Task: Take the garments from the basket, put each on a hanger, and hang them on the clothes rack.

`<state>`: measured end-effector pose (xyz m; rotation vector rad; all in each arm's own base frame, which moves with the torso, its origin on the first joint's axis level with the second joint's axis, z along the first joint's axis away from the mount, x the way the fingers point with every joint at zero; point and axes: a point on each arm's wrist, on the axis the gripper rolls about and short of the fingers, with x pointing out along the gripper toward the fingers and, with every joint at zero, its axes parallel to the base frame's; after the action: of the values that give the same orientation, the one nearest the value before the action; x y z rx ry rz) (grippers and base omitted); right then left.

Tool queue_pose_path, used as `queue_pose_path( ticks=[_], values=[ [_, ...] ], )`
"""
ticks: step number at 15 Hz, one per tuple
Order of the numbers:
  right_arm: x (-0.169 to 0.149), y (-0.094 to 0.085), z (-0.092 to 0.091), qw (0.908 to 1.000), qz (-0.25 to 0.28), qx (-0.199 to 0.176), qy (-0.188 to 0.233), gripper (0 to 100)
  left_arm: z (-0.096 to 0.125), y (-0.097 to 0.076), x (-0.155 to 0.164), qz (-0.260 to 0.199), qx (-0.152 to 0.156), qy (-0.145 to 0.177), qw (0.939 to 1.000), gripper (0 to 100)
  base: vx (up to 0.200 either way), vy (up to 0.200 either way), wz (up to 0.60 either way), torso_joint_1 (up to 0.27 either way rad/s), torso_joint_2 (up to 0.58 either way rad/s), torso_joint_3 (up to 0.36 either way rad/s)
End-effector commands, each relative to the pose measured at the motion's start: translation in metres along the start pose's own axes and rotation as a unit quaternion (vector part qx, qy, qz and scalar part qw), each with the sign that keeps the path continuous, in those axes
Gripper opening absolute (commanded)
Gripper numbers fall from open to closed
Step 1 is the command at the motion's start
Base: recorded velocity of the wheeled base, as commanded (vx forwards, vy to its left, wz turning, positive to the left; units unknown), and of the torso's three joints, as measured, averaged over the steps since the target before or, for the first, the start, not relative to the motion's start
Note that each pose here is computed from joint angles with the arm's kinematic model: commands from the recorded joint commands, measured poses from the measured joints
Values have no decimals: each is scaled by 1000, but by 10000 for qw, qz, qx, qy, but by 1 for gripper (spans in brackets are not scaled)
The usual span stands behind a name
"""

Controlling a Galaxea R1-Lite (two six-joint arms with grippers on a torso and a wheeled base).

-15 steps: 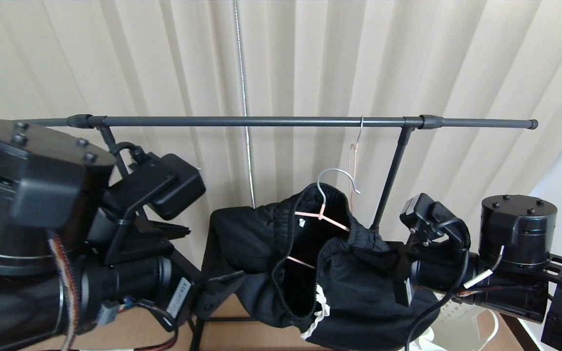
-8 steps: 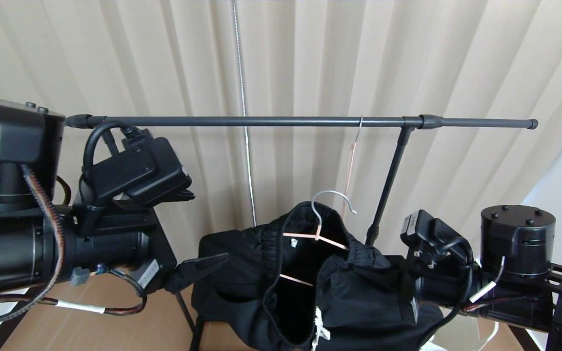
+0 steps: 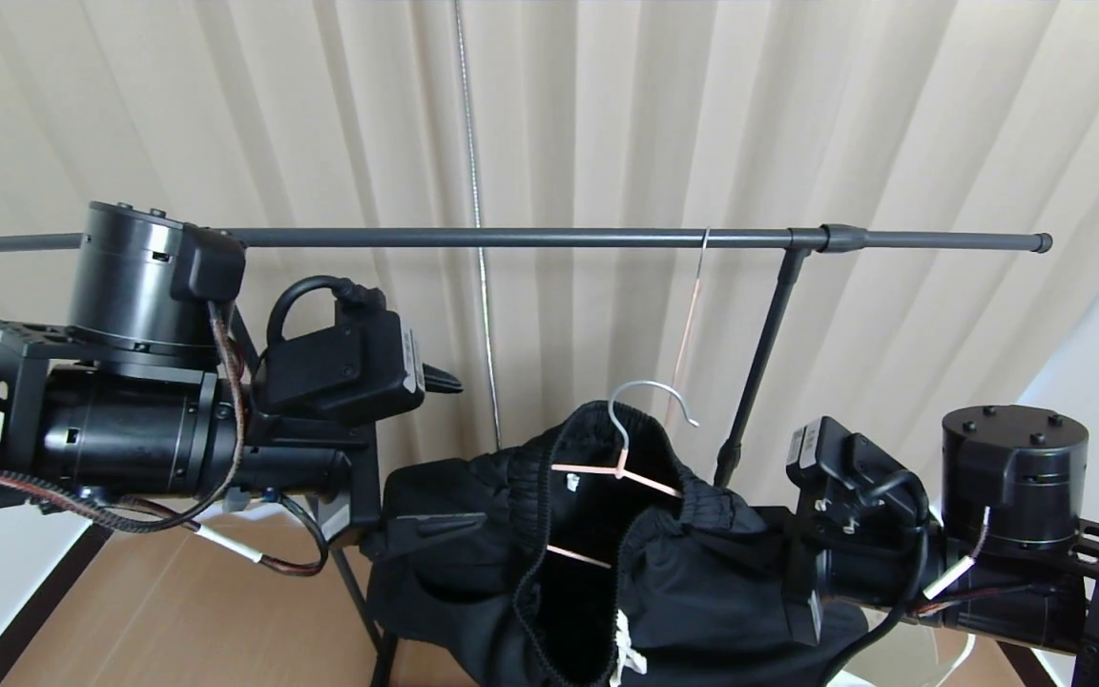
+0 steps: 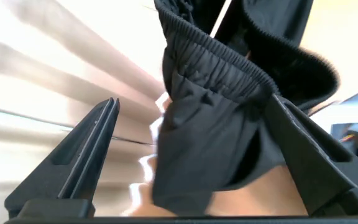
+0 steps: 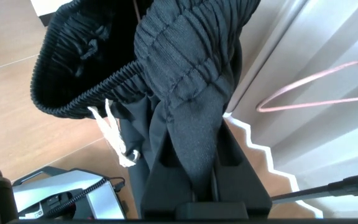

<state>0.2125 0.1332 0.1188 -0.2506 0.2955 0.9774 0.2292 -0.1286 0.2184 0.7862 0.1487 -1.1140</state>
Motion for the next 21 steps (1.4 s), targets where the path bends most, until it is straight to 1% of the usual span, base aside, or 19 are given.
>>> queue_pose_path(
  ticks=[1, 2, 3, 4, 5, 6, 9, 11, 14, 18, 21],
  values=[
    [0, 0, 0, 10000, 8, -6, -6, 0, -4, 5, 17, -143, 132, 85, 9998, 100, 0, 0, 0, 0, 0, 0],
    [0, 0, 1, 10000, 4, -13, -20, 0, -3, 7, 26, -284, 310, 101, 9991, 100, 0, 0, 0, 0, 0, 0],
    [0, 0, 1, 10000, 10, -8, -29, 0, -1, 7, 34, -433, 346, 103, 9984, 100, 0, 0, 0, 0, 0, 0],
    [0, 0, 1, 10000, 12, -5, -22, 0, -1, 7, 39, -588, 322, 38, 9977, 100, 0, 0, 0, 0, 0, 0],
    [1, 1, 1, 10000, 28, -22, -44, 0, -2, 9, 45, -825, 263, -195, 9961, 100, 0, 0, 0, 0, 0, 0],
    [1, 2, 2, 10000, 55, -36, -53, 0, -3, 11, 48, -874, 228, -247, 9956, 100, 0, 0, 0, 0, 0, 0],
    [3, 4, 3, 9999, 96, -48, -63, 0, -8, 14, 60, -977, 158, -254, 9948, 100, 0, 0, 0, 0, 0, 0],
    [2, 5, 5, 9999, 110, -53, -100, 0, -9, 15, 62, -988, 97, -240, 9948, 100, 0, 0, 0, 0, 0, 0],
    [-2, 7, 6, 9996, 206, -70, -160, 0, -12, 23, 66, -886, -332, -153, 9954, 100, 0, 0, 0, 0, 0, 0],
    [-5, 7, 8, 9995, 200, -100, -217, 0, -25, 32, 57, -681, -503, -14, 9964, 100, 0, 0, 0, 0, 0, 0],
    [-6, 8, 8, 9992, 306, -99, -236, 0, -26, 31, 59, -712, -522, 14, 9961, 100, 0, 0, 0, 0, 0, 0]
  ],
)
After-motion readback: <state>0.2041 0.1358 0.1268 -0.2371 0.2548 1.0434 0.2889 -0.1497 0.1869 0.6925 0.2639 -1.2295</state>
